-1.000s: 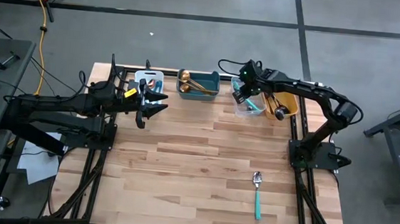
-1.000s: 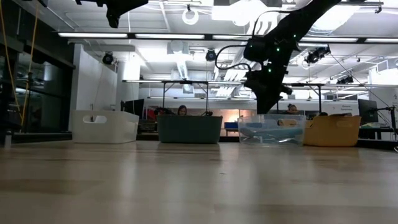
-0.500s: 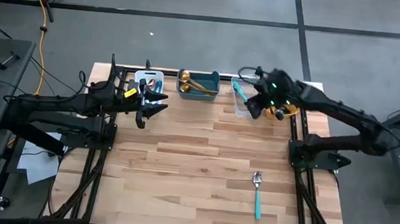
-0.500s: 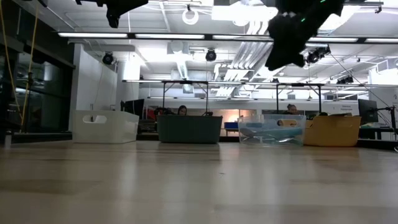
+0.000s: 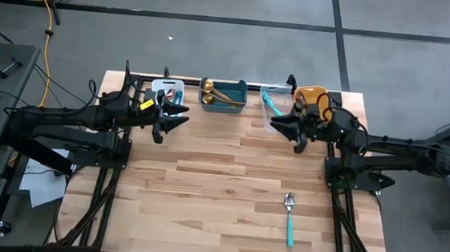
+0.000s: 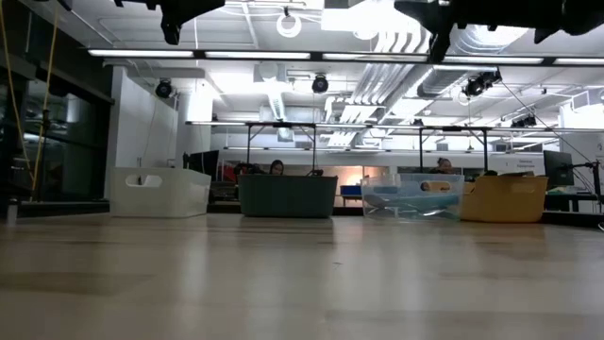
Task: Sort silverware by color (type)
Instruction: Put the light blue spoon into the transparent bin
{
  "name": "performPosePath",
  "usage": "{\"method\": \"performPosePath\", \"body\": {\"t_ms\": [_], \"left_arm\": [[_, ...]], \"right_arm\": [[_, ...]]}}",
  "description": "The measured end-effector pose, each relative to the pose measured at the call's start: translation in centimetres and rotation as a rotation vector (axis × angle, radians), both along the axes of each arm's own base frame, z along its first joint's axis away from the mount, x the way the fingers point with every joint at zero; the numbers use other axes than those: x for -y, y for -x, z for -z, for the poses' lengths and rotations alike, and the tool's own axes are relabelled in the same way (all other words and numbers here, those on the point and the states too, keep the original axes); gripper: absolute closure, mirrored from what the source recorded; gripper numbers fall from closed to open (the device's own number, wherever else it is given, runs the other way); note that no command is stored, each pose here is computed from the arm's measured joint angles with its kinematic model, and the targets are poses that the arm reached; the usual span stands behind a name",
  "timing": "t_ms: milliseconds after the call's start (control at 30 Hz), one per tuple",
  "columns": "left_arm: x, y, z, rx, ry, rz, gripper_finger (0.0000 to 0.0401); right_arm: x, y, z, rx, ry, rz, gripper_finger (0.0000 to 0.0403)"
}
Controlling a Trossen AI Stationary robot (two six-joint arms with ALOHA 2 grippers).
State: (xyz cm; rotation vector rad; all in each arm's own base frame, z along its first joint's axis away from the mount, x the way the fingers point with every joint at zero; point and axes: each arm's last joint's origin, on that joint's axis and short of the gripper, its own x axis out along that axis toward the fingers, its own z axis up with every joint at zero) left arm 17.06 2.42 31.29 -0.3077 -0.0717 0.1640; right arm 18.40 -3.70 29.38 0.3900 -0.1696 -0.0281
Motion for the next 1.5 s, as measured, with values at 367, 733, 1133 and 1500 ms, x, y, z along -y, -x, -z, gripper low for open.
{"method": "performPosePath", "body": {"t_ms": [367,733,1133,1500], "left_arm": [[0.0,0.0,0.0,0.000,0.000,0.000,0.0220],[0.0,0.0,0.0,0.000,0.000,0.000,0.0220],[0.0,0.0,0.0,-0.001,0.000,0.000,0.0220],[0.0,0.0,0.0,-0.001,0.000,0.000,0.0220]], "right_arm": [[-0.2,-0.1,0.1,-0.010,0.035,-0.004,0.0306],[-0.2,-0.1,0.1,-0.011,0.035,-0.003,0.0306],[-0.1,-0.1,0.1,-0.005,-0.030,-0.011,0.0306],[-3.4,-1.4,0.7,-0.268,-0.319,-0.347,0.0306]]}}
